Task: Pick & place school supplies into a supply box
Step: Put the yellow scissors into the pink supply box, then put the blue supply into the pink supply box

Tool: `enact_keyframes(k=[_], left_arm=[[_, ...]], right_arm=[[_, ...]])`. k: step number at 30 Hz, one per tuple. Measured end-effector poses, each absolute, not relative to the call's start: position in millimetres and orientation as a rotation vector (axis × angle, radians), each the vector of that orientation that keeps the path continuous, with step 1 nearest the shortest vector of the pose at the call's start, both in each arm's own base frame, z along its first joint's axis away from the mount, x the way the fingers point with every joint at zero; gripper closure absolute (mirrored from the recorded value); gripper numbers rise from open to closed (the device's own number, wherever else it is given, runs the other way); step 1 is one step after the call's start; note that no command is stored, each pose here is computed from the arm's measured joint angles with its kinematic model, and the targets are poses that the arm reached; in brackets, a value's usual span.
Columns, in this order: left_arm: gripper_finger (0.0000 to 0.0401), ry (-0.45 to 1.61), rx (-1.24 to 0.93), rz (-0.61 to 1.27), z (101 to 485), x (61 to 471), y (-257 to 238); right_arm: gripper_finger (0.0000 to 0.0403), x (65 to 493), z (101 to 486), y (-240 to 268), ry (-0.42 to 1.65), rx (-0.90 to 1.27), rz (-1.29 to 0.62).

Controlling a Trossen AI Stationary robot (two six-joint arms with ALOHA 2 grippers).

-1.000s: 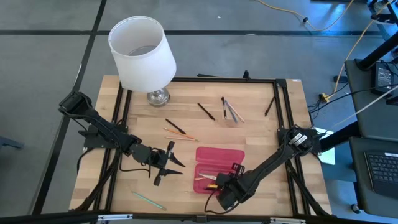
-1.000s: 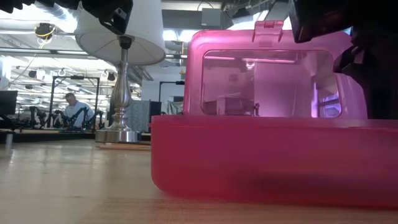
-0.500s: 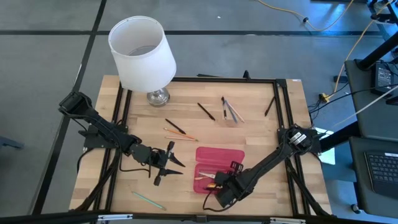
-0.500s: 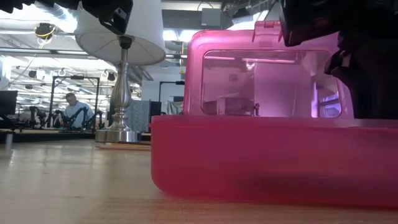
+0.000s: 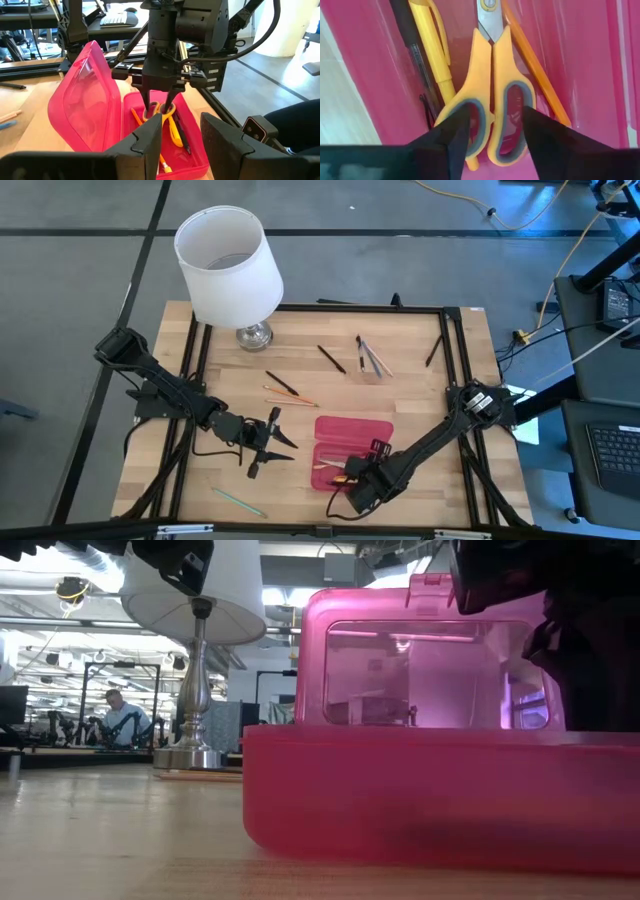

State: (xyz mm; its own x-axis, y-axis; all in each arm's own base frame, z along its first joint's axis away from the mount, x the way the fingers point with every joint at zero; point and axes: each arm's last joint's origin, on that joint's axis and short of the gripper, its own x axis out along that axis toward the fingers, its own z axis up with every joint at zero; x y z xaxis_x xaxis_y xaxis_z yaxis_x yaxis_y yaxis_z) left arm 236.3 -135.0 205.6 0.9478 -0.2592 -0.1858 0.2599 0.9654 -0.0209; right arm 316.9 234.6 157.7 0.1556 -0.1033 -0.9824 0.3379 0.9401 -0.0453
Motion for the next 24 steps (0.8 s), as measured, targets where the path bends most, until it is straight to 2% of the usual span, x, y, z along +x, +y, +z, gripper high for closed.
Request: enact_keyframes(k=[9,15,17,24], left_arm=[[0.0274,0.185,0.002,-0.266,206.3,236.4,-135.1],[0.0274,0.121,-0.016,-0.346,213.0,236.7,-137.8],[0.0274,0.107,-0.010,-0.361,214.3,236.6,-138.3],[0.0274,0.115,-0.024,-0.358,213.8,236.6,-138.2]], right_arm=[[0.0202,307.7,200.2,256.2,1.366,0.107,-0.319],[0.0204,284.8,237.5,282.9,1.371,-0.112,-0.162],[0.0204,272.8,248.3,292.2,1.408,-0.100,-0.127],[0.0204,233.6,253.8,334.9,1.220,-0.107,-0.094]])
